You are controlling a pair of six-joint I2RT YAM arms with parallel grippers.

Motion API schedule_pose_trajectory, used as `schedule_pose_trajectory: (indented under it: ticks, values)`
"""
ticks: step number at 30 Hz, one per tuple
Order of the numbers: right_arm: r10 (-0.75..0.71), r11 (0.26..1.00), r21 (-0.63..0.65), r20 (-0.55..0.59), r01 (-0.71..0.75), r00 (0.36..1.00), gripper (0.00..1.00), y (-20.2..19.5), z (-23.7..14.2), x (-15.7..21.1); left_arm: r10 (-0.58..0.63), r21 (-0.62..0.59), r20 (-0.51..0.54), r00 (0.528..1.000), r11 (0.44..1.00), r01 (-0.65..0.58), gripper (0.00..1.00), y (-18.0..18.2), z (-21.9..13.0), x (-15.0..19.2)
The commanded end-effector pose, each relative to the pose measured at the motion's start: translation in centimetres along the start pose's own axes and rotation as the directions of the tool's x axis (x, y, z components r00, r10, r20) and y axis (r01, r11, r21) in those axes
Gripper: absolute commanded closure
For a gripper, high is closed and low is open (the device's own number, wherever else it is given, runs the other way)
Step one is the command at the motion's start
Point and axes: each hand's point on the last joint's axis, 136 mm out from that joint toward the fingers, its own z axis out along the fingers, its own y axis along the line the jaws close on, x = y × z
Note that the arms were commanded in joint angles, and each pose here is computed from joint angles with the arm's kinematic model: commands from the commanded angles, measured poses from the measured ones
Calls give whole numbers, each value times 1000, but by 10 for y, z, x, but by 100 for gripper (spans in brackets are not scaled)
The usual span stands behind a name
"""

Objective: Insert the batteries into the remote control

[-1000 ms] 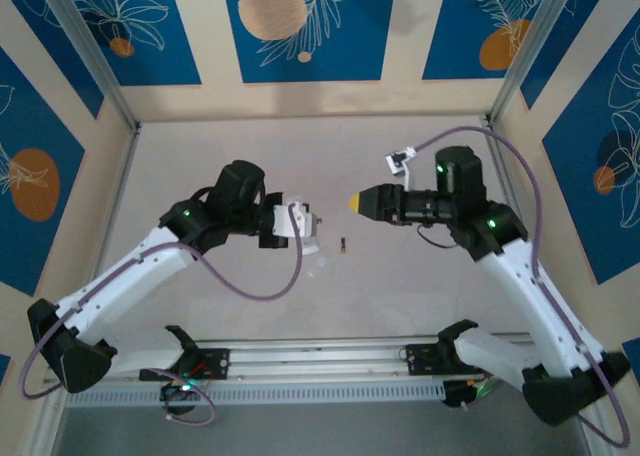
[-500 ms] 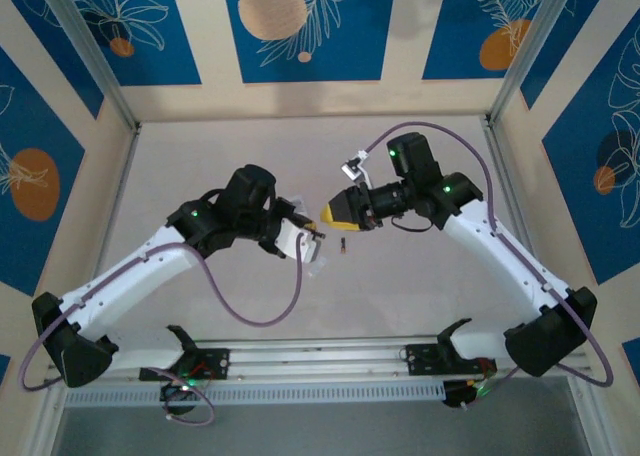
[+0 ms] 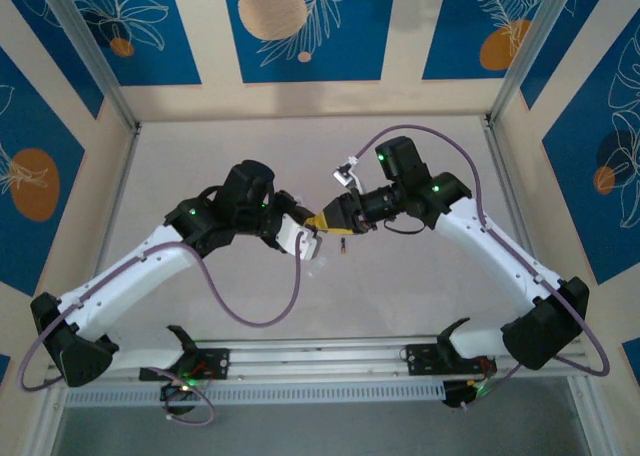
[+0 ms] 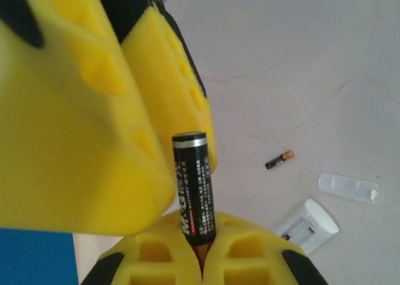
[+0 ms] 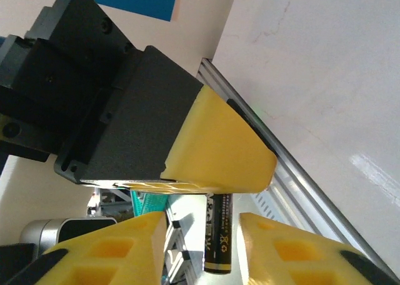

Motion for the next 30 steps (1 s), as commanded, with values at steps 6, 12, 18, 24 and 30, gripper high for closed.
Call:
schedule_pose_trajectory:
  ticks: [6, 12, 18, 24, 30]
  values:
    - [5, 1000, 9, -4, -5, 1000, 78, 1, 2, 1, 65, -46, 80, 995, 997, -62, 100, 16, -12, -24]
    - [3, 1000, 17, 0, -3, 1000, 88, 0, 3, -1, 63, -64, 83, 995, 996, -58, 100, 21, -13, -25]
    - [6, 988, 153, 188, -35, 982, 91, -25, -17, -29, -407, -217, 154, 900, 875, 433, 16, 80, -32, -26]
    - [-141, 893, 449, 318, -18, 938, 90, -89, -7, -63, -900, -232, 311, 306, 240, 943, 0, 83, -76, 29]
    - [-215, 728, 685, 274, -33, 937, 91, -160, 41, -82, -843, -89, 341, -415, -468, 879, 0, 37, -90, 108]
